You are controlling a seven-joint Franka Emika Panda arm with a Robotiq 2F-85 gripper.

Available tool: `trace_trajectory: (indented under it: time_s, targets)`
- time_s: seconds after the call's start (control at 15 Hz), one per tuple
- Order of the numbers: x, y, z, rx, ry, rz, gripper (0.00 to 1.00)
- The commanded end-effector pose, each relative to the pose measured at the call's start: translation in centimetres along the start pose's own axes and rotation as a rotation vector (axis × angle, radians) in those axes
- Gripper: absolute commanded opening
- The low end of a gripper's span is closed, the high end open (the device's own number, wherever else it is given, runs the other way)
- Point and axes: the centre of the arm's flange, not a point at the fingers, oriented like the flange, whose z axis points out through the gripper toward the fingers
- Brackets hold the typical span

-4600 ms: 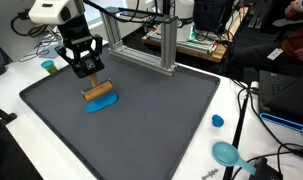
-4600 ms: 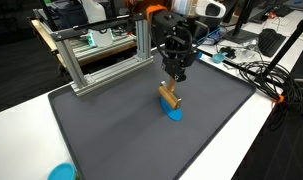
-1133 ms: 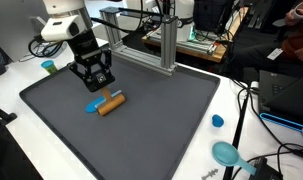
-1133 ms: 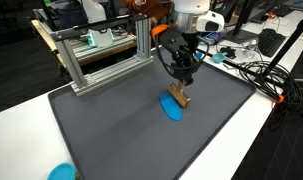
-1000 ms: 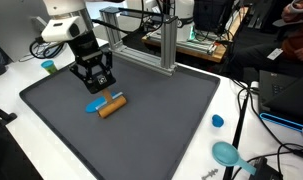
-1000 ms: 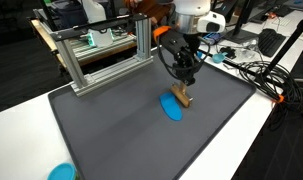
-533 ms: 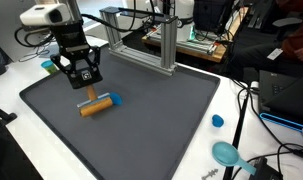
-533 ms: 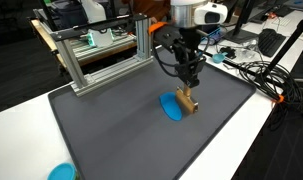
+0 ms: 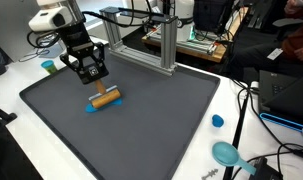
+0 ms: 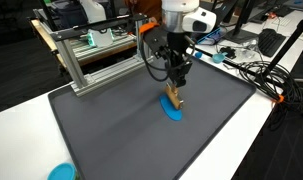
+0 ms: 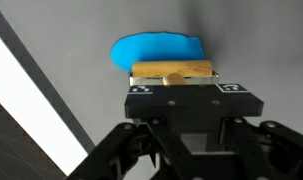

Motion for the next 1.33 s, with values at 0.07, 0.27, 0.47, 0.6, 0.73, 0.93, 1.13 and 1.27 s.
trace_trajectory:
  time_s: [0.07,0.27,0.47,0.6,0.73,0.93,1.13,1.27]
  targets:
    - [0.0,0.2,0.7,-0.012,-0.026,0.001,0.21]
    - [-1.2,0.3,1.6,0.019,-0.129,0.017,0.21]
    - [-2.0,0.4,2.2,0.048,-0.189,0.032,0.21]
    - [-2.1,0.4,2.9,0.072,-0.206,0.032,0.21]
    - [-2.2,0.4,3.6,0.097,-0.220,0.024,0.21]
    - [-2.3,0.7,2.5,0.065,-0.229,0.048,0.21]
    - [-2.5,0.2,-0.9,-0.029,-0.197,0.088,0.21]
    - [-1.9,-0.6,-3.3,-0.069,-0.162,0.088,0.21]
